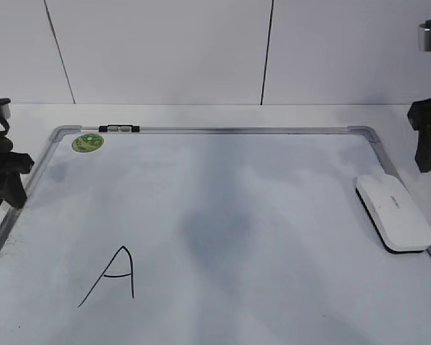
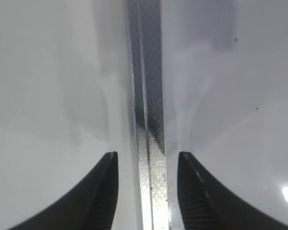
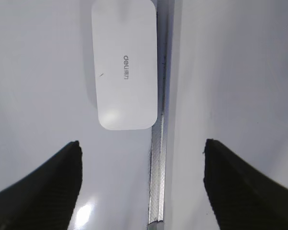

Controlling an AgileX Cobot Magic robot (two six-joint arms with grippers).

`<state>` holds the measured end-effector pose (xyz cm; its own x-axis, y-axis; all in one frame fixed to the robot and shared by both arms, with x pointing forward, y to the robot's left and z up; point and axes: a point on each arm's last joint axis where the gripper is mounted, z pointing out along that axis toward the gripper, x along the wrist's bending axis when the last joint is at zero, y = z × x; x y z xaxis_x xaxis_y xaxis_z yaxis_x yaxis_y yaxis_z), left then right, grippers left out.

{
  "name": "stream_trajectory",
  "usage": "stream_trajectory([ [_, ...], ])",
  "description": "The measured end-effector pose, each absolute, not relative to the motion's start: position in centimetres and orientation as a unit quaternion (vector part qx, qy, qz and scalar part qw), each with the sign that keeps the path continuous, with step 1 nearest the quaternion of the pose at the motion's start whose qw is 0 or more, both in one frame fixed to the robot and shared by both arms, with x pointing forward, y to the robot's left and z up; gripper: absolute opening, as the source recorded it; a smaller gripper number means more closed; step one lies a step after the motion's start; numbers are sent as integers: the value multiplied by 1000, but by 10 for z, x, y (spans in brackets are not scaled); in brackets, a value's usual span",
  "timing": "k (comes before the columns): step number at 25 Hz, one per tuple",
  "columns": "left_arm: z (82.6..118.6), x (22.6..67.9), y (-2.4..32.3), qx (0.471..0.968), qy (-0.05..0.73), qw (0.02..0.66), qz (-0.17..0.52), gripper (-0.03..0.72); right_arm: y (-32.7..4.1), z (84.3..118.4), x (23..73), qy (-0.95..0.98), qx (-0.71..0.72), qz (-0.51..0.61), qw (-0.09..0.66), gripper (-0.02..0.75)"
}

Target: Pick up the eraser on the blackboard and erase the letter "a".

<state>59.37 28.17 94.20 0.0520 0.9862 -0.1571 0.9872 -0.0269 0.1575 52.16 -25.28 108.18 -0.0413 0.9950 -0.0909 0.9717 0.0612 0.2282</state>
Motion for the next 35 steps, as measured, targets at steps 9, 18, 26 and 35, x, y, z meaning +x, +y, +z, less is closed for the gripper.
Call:
stream_trajectory([
  [9, 1008, 579, 279, 730, 672, 121, -10, 344, -254, 1110, 500, 723, 672, 99, 126, 615],
  [18, 1063, 539, 278, 737, 663, 131, -13, 346, -263, 1108, 448, 723, 670, 111, 126, 613],
  [26, 1113, 494, 276, 723, 660, 200, 31, 346, -274, 1089, 392, 727, 666, 112, 127, 601],
  [35, 1127, 411, 277, 721, 647, 235, 76, 346, -287, 1084, 330, 716, 658, 166, 167, 597],
])
